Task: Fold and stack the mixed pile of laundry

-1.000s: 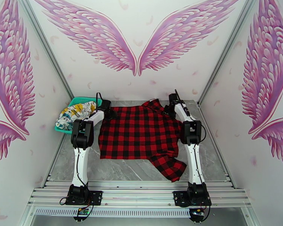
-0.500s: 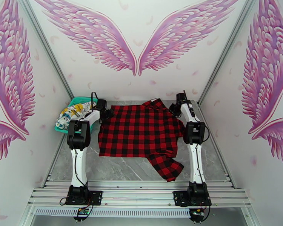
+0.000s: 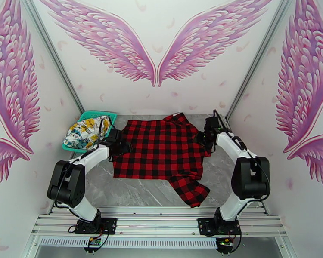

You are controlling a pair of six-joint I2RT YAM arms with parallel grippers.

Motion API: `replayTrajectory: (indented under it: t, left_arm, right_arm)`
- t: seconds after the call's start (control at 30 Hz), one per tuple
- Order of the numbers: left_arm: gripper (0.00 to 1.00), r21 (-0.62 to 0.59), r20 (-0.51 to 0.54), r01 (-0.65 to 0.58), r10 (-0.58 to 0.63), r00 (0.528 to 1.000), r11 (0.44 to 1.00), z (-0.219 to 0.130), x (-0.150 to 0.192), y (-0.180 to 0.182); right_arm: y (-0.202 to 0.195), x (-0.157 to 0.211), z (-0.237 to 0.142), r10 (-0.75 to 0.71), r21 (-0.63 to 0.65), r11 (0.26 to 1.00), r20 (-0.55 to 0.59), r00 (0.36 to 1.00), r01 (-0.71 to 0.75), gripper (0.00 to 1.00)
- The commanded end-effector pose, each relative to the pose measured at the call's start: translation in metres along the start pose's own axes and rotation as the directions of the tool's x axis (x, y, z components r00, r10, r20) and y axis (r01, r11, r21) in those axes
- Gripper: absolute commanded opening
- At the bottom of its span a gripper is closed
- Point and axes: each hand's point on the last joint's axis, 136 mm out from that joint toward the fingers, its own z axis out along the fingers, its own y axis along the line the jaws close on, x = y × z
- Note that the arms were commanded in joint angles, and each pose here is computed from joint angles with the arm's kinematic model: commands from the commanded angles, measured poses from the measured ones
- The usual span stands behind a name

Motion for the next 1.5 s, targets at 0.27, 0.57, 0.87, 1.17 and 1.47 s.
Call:
replayTrajectory:
  t: [0.27, 0.57, 0.87, 1.17, 1.47]
  left_arm:
    - [0.63, -0.072, -0.014, 0.085, -0.086, 0.996, 0.994, 0.039, 0.014, 0.030]
    - [0.63, -0.085, -0.022, 0.097, -0.099, 0.995, 0.992, 0.039, 0.017, 0.041]
    - [0.64, -0.054, 0.036, 0.019, -0.017, 0.999, 0.998, 0.003, -0.019, 0.018]
    - [0.64, 0.075, 0.149, -0.051, 0.039, 0.988, 0.996, 0.029, -0.117, -0.039]
    - [0.58, 0.135, 0.181, 0.021, -0.045, 0.982, 0.991, 0.102, -0.188, -0.055]
  right_arm:
    - [-0.058, 0.071, 0.055, 0.004, 0.255, 0.966, -0.149, 0.989, 0.034, 0.55]
    - [-0.088, 0.125, 0.030, 0.033, 0.312, 0.950, -0.208, 0.978, 0.034, 0.67]
    - [-0.037, 0.066, -0.010, -0.074, 0.216, 0.972, -0.073, 0.995, 0.089, 0.72]
    - [-0.002, -0.103, 0.028, -0.103, 0.160, 0.983, 0.100, 0.990, 0.087, 0.58]
    - [-0.011, -0.166, 0.103, -0.080, 0.167, 0.984, 0.068, 0.994, 0.068, 0.22]
